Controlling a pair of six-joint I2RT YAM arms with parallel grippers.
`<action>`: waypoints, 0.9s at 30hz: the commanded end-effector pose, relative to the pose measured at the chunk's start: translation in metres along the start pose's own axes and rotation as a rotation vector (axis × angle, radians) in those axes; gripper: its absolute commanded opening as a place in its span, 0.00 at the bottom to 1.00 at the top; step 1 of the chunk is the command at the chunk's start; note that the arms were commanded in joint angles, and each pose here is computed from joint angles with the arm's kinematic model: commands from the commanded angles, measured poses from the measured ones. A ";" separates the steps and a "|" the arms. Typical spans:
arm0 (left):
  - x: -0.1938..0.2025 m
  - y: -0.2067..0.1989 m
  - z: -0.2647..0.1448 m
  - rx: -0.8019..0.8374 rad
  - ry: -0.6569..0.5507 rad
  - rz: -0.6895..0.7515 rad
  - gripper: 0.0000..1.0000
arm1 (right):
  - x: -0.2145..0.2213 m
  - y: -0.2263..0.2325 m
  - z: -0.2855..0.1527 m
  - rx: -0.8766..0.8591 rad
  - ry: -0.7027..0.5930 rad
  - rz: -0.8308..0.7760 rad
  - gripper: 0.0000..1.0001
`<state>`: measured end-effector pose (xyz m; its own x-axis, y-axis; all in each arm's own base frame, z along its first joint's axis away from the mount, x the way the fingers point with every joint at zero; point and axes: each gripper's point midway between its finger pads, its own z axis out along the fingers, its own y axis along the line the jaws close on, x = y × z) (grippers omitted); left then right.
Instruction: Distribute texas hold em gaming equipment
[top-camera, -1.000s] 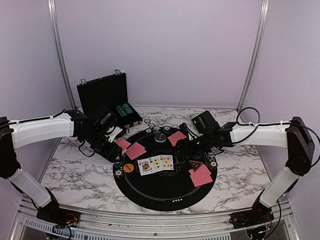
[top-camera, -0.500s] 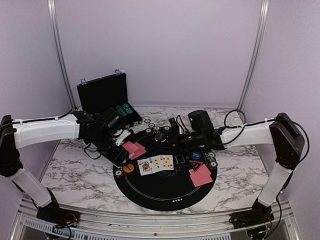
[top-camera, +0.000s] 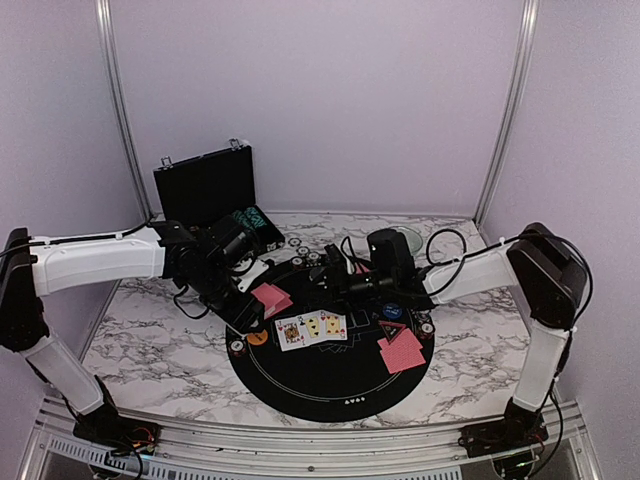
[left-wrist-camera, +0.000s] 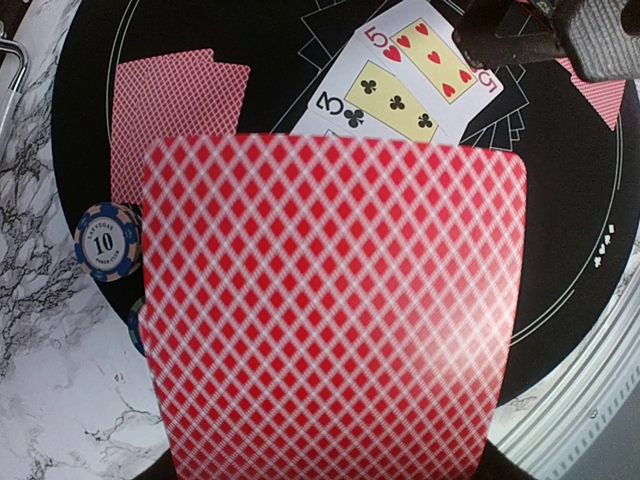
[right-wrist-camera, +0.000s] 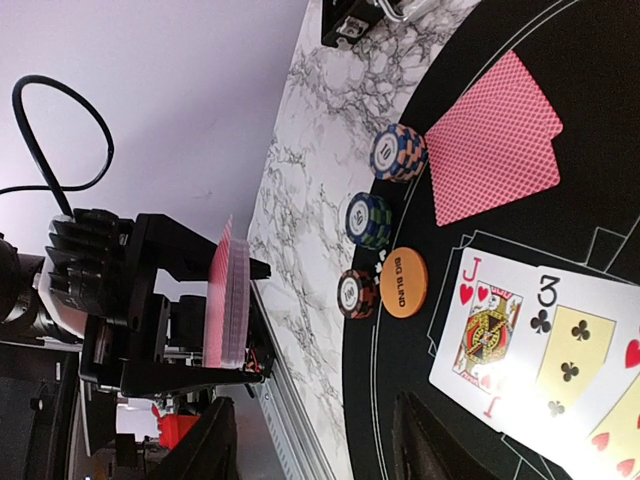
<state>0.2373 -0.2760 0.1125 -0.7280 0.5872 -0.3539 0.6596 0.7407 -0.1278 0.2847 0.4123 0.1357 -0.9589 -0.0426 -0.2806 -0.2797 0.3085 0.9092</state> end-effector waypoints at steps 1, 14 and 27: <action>-0.008 -0.004 -0.004 0.007 -0.012 0.008 0.50 | -0.006 0.023 0.009 -0.086 0.003 -0.020 0.49; -0.007 -0.007 -0.001 0.012 -0.004 0.015 0.50 | -0.002 0.034 0.024 -0.143 0.026 0.006 0.41; -0.006 -0.008 0.001 0.011 0.002 0.019 0.50 | 0.005 0.040 0.041 -0.186 0.064 0.023 0.33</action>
<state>0.2336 -0.2791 0.1074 -0.7234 0.6010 -0.3398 0.6684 0.7330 -0.1262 0.2735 0.4498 0.1414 -0.9730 -0.0820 -0.2158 -0.2278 0.1896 0.9551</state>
